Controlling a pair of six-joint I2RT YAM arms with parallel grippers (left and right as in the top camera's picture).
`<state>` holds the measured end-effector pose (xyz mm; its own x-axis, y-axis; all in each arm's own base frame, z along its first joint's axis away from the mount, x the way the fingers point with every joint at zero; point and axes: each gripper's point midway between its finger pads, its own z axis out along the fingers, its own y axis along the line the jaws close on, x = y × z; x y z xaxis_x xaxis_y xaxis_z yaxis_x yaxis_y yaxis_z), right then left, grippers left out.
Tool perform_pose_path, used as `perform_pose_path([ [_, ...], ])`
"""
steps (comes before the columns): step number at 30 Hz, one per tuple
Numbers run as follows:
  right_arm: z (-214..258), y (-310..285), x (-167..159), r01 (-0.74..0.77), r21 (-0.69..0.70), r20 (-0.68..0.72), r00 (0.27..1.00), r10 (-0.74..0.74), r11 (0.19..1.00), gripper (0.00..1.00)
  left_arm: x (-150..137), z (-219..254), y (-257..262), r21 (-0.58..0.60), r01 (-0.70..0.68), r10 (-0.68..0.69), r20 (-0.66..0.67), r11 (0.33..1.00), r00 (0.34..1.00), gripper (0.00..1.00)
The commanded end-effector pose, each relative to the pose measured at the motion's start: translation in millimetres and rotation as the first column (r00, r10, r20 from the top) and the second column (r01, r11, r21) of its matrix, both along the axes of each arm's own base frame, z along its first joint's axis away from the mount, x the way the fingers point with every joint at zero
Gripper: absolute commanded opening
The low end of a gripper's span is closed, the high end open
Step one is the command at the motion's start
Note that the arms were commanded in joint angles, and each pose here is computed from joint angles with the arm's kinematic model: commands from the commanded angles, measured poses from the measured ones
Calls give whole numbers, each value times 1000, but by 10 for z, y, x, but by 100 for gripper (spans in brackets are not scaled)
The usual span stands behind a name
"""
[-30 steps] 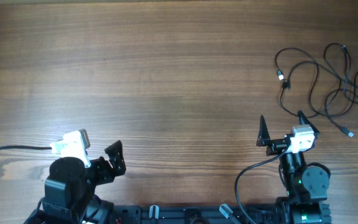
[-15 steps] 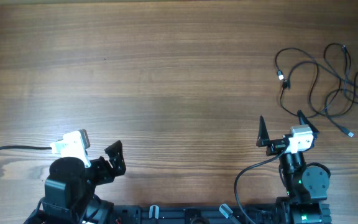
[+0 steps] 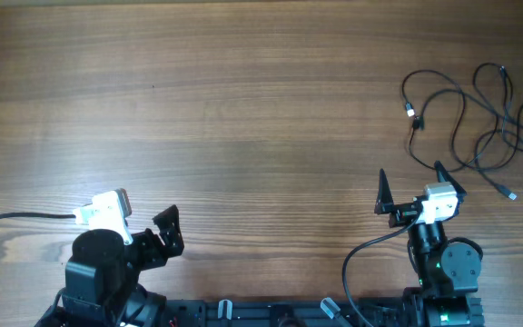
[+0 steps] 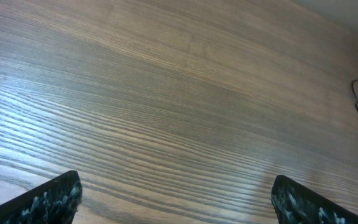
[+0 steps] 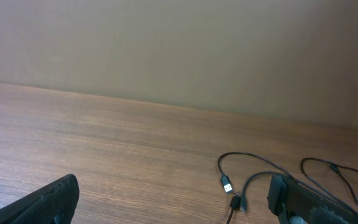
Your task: Untangle cables
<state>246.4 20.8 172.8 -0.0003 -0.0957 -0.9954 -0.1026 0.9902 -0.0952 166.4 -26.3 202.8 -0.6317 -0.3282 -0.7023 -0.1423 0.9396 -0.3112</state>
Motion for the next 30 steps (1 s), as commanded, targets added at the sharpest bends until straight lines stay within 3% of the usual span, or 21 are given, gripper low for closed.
perform_pose_path([
  [1, 27, 16, -8, -11, -7, 14, 1000, 11, 1000, 100, 0, -8, 21, 0, -16, 16, 5, 1000, 1000, 100],
  [15, 27, 16, -8, -11, -8, 14, 1000, 11, 1000, 100, -2, -18, 67, 38, -11, 11, 4, 999, 1000, 100],
  [24, 27, 16, -8, -11, -8, 14, 1000, 11, 1000, 100, 238, 27, 387, 44, -159, 145, 227, 986, 963, 100],
  [30, 27, 16, -8, -11, -8, 14, 1000, 11, 1000, 100, 544, -220, 498, -9, -194, 174, 482, 981, 859, 100],
])
